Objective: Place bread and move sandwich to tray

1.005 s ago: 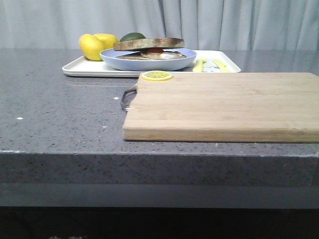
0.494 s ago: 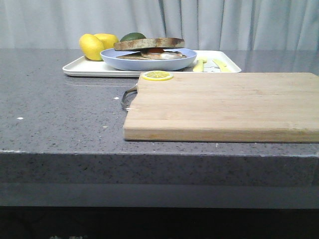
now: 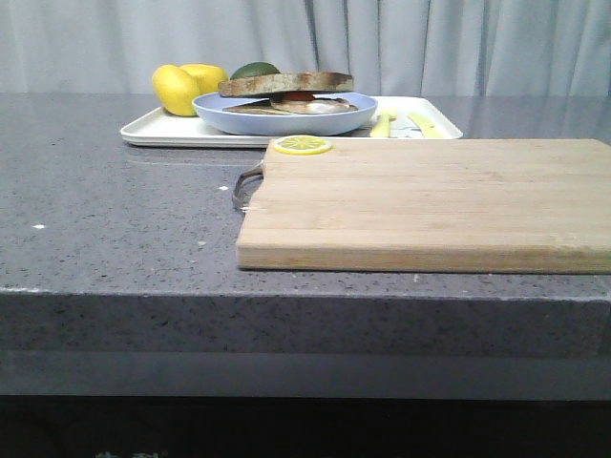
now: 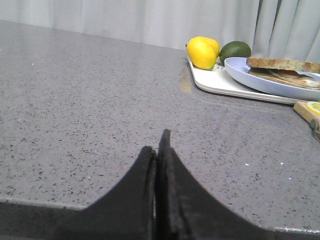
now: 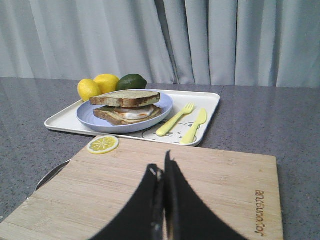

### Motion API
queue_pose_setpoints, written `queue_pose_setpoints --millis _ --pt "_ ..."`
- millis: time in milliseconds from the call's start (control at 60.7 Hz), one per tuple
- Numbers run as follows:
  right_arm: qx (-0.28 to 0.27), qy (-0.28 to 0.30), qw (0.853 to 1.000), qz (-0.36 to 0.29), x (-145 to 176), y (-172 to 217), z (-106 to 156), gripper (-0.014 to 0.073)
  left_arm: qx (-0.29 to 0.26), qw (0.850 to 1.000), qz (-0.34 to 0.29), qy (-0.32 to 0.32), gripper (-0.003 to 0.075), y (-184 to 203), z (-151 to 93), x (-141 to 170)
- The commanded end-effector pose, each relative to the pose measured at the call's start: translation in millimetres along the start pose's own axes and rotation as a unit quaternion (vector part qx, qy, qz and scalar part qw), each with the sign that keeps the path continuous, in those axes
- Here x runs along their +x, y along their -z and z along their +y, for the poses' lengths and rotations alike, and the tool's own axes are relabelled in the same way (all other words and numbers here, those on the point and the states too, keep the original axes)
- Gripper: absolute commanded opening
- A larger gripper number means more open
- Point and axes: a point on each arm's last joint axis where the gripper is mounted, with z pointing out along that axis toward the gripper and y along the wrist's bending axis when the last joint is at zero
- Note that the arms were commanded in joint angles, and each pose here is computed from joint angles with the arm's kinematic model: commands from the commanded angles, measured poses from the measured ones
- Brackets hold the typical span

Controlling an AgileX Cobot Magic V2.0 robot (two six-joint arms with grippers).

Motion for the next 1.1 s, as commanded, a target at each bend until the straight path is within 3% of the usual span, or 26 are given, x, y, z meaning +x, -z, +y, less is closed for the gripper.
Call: queue_pose_setpoints --millis 0,148,379,576,1087 --pt "0.010 0.015 0.999 -0.051 -15.9 0.4 -0.9 -0.0060 0.004 0.999 -0.053 0.005 -0.0020 2.1 -0.5 -8.1" --pt "0.019 0.061 0.998 -0.030 -0.5 -1.8 -3.8 -0.0060 0.004 0.999 -0.053 0.005 -0.0020 2.1 -0.5 -8.1" --pt "0.095 -0.021 0.995 -0.008 51.6 11.6 -20.6 -0.0060 0.004 0.999 -0.053 0.005 -0.0020 2.1 -0.5 -8.1" --pt "0.136 -0.021 0.990 -0.005 87.0 25.2 -27.1 -0.0060 0.004 0.999 -0.053 0.005 -0.0020 2.1 -0.5 -8.1" --pt "0.132 -0.025 0.991 0.025 100.0 31.0 -25.2 -0.0060 0.004 0.999 -0.052 0.005 -0.0020 2.0 -0.5 -8.0"
